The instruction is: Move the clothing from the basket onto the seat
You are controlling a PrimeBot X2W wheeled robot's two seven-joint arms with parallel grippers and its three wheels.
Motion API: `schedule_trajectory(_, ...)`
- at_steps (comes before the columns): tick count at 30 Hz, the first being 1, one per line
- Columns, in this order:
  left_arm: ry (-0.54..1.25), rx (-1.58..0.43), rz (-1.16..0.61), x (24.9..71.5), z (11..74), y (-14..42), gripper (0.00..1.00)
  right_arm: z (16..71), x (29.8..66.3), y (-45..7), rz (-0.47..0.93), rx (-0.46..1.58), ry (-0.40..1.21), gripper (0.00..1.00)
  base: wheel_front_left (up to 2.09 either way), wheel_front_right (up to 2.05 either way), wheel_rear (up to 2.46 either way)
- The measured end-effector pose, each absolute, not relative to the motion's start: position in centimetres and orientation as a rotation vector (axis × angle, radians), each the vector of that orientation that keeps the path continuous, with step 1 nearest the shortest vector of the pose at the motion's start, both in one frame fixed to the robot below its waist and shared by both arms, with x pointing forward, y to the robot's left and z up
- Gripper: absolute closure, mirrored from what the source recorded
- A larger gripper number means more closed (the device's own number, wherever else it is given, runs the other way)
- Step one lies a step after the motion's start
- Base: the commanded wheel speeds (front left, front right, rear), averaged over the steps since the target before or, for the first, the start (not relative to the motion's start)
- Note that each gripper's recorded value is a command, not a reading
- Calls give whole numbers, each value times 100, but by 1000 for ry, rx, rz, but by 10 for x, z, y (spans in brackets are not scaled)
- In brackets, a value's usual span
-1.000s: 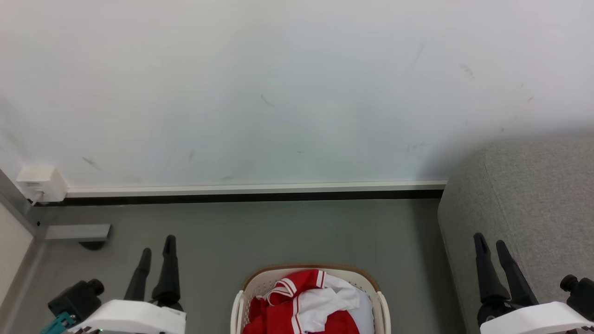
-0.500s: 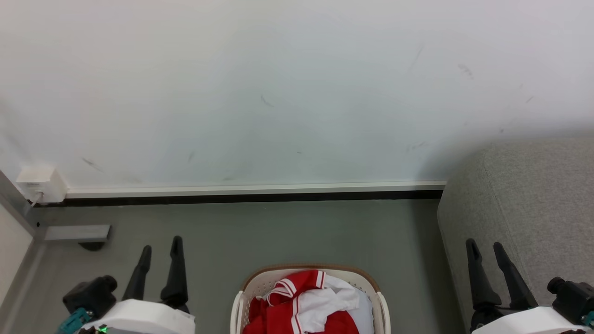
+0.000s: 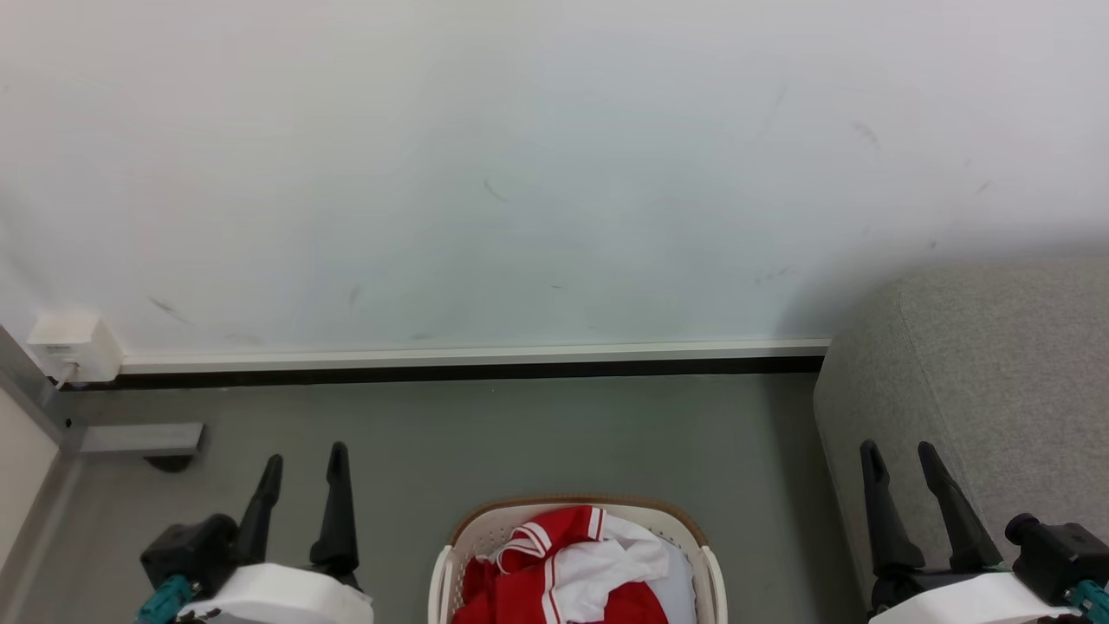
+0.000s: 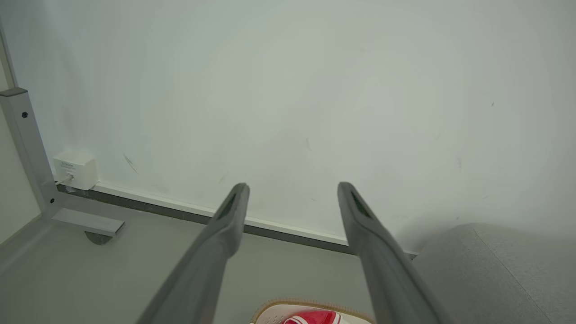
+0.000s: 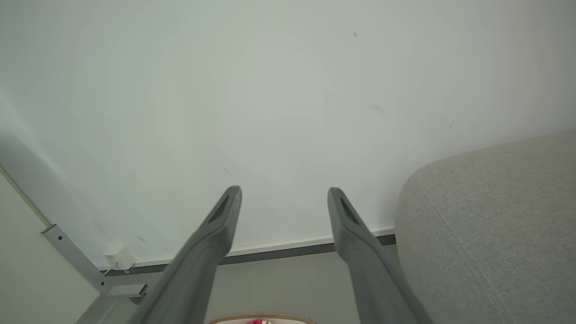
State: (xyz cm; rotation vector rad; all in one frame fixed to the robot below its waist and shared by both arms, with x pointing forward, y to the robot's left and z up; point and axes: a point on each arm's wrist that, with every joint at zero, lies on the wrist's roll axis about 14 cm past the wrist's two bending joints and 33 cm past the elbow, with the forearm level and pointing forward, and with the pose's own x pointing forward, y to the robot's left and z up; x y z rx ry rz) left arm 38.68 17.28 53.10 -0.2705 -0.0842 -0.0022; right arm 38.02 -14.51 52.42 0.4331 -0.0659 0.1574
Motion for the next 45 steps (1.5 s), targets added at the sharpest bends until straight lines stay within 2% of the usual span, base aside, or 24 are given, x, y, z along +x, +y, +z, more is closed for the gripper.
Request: schedule_trajectory(45, -218, 87, -51, 385, 552, 159, 0, 541, 376, -129, 227, 132, -174, 0, 0, 0, 0)
